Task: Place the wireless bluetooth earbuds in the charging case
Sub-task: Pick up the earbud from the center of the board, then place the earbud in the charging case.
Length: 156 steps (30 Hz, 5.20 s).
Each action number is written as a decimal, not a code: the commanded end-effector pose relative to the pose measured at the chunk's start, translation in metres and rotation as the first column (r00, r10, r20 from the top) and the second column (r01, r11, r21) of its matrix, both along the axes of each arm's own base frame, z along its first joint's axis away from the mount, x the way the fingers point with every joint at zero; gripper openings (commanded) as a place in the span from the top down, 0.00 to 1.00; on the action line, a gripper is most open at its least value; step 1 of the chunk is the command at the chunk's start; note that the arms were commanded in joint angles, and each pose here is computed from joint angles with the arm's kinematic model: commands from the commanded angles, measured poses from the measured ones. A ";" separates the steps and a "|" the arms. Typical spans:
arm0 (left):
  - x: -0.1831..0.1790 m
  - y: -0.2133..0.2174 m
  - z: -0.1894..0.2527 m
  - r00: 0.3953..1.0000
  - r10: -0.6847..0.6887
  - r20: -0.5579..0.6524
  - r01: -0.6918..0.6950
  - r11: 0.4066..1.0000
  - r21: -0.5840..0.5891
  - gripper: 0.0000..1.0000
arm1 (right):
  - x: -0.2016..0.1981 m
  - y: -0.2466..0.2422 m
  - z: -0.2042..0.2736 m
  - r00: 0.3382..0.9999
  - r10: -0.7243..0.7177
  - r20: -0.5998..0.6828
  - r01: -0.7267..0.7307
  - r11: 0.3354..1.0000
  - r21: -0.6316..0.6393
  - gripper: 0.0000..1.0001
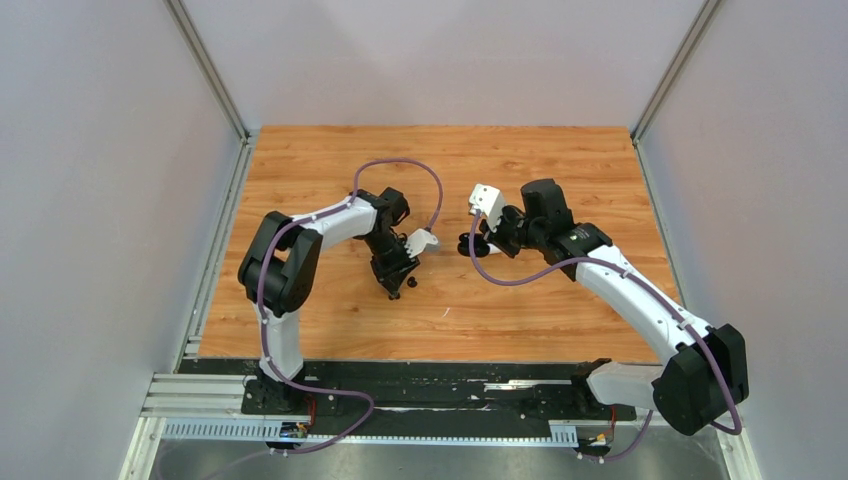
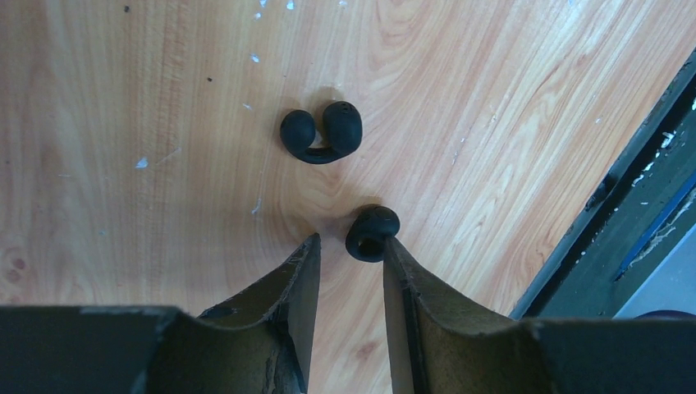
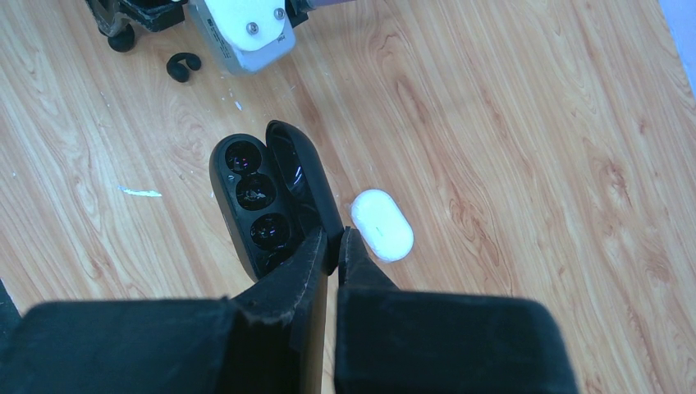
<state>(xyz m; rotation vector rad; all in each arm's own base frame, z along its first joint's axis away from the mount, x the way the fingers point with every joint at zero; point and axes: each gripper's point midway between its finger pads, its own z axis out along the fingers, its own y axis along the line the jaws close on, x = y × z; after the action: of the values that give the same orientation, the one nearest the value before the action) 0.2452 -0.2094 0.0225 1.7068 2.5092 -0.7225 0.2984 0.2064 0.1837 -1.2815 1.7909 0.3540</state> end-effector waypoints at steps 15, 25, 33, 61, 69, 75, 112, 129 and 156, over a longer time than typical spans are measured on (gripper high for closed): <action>0.002 -0.013 0.011 0.997 0.060 0.058 -0.056 0.996 -0.069 0.78 | 0.001 0.010 0.024 0.999 0.027 0.030 -0.029 0.997 0.068 1.00; -0.005 -0.024 0.025 0.997 0.075 0.015 -0.073 0.989 -0.131 0.90 | -0.001 0.010 0.024 0.999 0.029 0.032 -0.031 0.997 0.074 1.00; 0.001 -0.030 0.067 0.992 0.096 0.078 -0.069 0.954 -0.292 1.00 | -0.001 0.009 0.022 0.999 0.038 0.037 -0.040 0.997 0.062 1.00; 0.014 -0.084 0.229 0.868 0.194 0.458 0.189 0.723 -0.664 1.00 | 0.004 0.079 0.053 0.946 0.220 0.238 -0.220 0.975 -0.030 1.00; 0.020 -0.090 0.227 0.837 0.229 0.497 0.168 0.757 -0.631 1.00 | -0.001 0.087 0.056 0.940 0.239 0.244 -0.240 0.970 -0.029 1.00; 0.025 -0.084 0.219 0.819 0.212 0.534 0.172 0.797 -0.580 1.00 | -0.001 0.087 0.059 0.941 0.230 0.249 -0.233 0.972 -0.018 1.00; 0.008 -0.082 0.223 0.760 0.192 0.621 0.292 0.753 -0.589 1.00 | -0.003 0.091 0.073 0.977 0.142 0.157 -0.165 0.976 0.143 1.00; -0.004 -0.069 0.232 0.720 0.149 0.677 0.350 0.765 -0.540 1.00 | -0.001 0.089 0.067 0.984 0.126 0.126 -0.143 0.980 0.137 1.00; 0.005 -0.079 0.211 0.742 0.126 0.658 0.293 0.823 -0.487 0.82 | -0.007 0.097 0.089 0.978 0.155 0.142 -0.181 0.964 0.195 1.00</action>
<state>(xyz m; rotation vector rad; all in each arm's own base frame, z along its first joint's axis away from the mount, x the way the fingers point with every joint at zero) 0.2570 -0.2844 0.2311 1.4887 1.5002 -0.5730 0.2894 0.2876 0.2256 -1.3293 1.6476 0.4916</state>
